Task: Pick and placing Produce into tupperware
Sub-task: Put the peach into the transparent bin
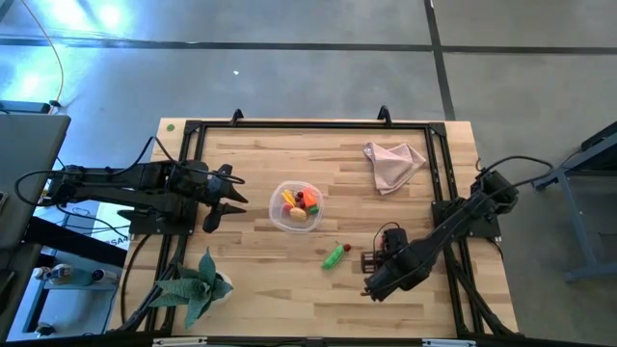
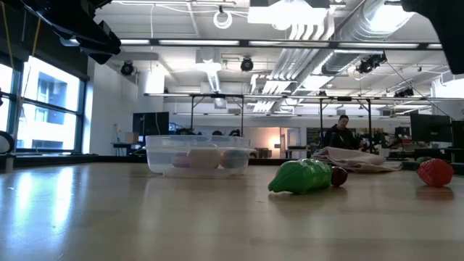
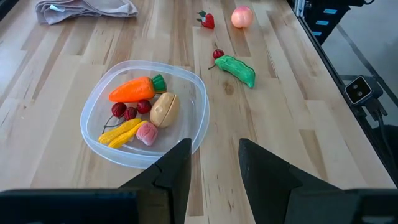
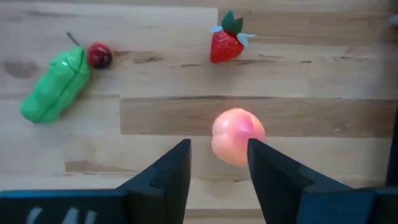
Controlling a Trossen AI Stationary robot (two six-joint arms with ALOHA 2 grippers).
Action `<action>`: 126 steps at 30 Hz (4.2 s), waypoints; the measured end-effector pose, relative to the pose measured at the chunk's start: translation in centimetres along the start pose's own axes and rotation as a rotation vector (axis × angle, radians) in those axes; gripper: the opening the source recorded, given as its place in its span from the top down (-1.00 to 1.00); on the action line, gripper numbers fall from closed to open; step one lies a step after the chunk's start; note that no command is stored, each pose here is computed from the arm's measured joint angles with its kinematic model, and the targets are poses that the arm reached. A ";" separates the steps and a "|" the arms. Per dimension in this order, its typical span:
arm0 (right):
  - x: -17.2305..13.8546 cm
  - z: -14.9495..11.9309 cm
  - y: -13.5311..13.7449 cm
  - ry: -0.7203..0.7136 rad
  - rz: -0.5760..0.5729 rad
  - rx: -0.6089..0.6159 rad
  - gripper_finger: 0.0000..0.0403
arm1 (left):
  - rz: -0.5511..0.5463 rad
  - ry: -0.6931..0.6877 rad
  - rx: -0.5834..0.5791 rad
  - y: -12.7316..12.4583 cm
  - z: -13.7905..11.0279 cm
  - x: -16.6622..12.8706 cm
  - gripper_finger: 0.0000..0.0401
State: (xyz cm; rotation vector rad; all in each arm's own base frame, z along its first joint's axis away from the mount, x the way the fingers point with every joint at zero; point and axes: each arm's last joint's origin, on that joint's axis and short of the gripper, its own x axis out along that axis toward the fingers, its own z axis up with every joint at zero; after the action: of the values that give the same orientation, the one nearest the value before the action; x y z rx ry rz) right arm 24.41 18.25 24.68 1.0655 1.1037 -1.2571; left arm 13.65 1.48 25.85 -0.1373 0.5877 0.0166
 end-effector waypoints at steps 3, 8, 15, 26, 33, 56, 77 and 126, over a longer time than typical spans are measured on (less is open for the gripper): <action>0.0 0.1 0.1 -0.019 0.014 0.004 0.18 | 0.000 0.000 0.000 0.0 0.0 0.0 0.39; 0.0 0.1 -0.1 -0.023 0.000 0.032 0.10 | 0.000 0.000 0.000 0.0 0.0 0.0 0.39; 1.0 -1.3 -0.7 0.022 0.014 0.076 0.10 | 0.000 0.000 0.000 0.0 0.0 0.0 0.39; 3.2 -2.2 -1.9 -0.010 0.028 0.231 0.10 | 0.000 0.001 0.000 0.0 0.0 0.0 0.39; 3.2 -3.2 -2.4 -0.015 0.071 0.224 -0.07 | 0.000 0.001 0.000 0.0 0.0 0.0 0.39; 5.6 -4.7 -2.5 -0.096 0.016 0.329 -0.35 | 0.000 0.001 0.000 0.0 0.0 0.0 0.39; 8.1 -5.4 -1.6 -0.141 -0.031 0.335 -0.48 | 0.000 0.001 0.000 0.0 0.0 0.0 0.39; 10.5 -4.6 -1.3 -0.155 -0.036 0.363 -0.30 | 0.000 0.001 0.000 0.0 0.0 0.0 0.39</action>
State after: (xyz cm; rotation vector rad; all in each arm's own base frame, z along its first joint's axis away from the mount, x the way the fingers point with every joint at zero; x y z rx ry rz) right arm 22.98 21.05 13.60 1.1952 0.7972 -1.5809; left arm 13.65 1.48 25.83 -0.1373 0.5885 0.0163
